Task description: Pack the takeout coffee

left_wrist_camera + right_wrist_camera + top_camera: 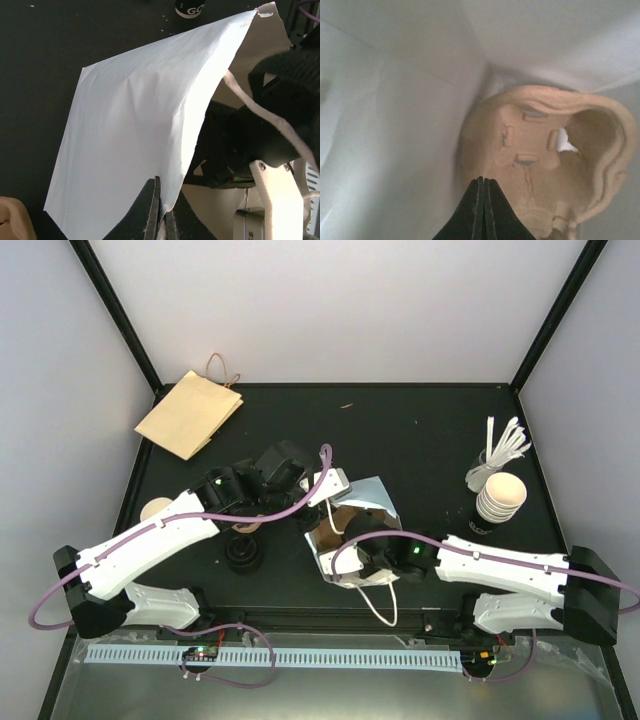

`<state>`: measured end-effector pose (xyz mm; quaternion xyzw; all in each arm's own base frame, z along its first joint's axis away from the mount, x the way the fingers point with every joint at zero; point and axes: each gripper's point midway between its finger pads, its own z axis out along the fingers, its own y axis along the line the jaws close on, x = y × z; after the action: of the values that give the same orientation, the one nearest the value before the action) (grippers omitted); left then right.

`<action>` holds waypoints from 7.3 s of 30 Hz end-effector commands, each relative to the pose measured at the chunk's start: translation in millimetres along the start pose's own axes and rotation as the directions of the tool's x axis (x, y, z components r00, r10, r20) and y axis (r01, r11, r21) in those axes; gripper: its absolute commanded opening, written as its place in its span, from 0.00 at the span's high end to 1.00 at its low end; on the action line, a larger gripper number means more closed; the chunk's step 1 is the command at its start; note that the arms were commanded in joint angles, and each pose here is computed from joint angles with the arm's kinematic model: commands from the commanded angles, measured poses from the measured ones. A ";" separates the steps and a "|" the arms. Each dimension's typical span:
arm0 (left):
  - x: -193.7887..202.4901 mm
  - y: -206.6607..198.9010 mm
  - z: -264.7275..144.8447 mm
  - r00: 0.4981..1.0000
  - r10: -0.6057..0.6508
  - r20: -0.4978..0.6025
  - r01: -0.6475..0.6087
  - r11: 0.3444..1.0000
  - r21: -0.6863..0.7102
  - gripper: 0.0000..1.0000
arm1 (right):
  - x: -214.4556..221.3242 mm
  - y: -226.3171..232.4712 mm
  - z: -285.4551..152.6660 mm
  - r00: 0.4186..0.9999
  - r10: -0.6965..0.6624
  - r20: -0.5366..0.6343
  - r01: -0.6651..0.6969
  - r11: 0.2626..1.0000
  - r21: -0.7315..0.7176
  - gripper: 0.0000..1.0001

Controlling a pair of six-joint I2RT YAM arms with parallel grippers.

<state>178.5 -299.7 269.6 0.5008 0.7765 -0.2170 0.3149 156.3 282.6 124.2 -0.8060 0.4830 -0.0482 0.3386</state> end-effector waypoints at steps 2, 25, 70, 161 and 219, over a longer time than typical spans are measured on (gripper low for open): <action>1.4 -13.7 -1.4 1.000 0.011 0.007 -0.011 0.998 0.069 0.98 | -19.1 11.2 14.6 0.999 -0.022 0.045 0.021 1.000 0.009 0.99; 13.5 -51.2 -5.1 1.000 0.028 -0.009 -0.026 0.982 0.186 0.98 | -12.6 -6.5 42.5 0.997 -0.003 -0.082 0.014 0.992 0.129 0.99; 30.4 -69.1 0.2 0.999 0.036 -0.034 -0.027 0.974 0.226 0.98 | 8.0 -34.2 35.3 0.976 0.129 -0.174 -0.086 0.968 0.234 0.99; 9.7 -13.4 -22.0 1.000 0.019 -0.011 -0.021 0.989 -0.145 0.98 | 20.8 -30.9 43.8 0.982 0.005 -0.188 0.028 0.984 0.176 0.99; -13.2 -41.0 -36.2 0.839 0.533 -0.110 -0.519 0.724 -0.455 0.98 | 41.5 -49.1 83.0 0.936 -0.031 -0.351 0.128 0.958 0.257 0.99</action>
<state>146.8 -295.4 284.1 0.6219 0.6290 0.1166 0.4518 239.8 304.2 77.6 -0.7651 0.4726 -0.2610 0.3510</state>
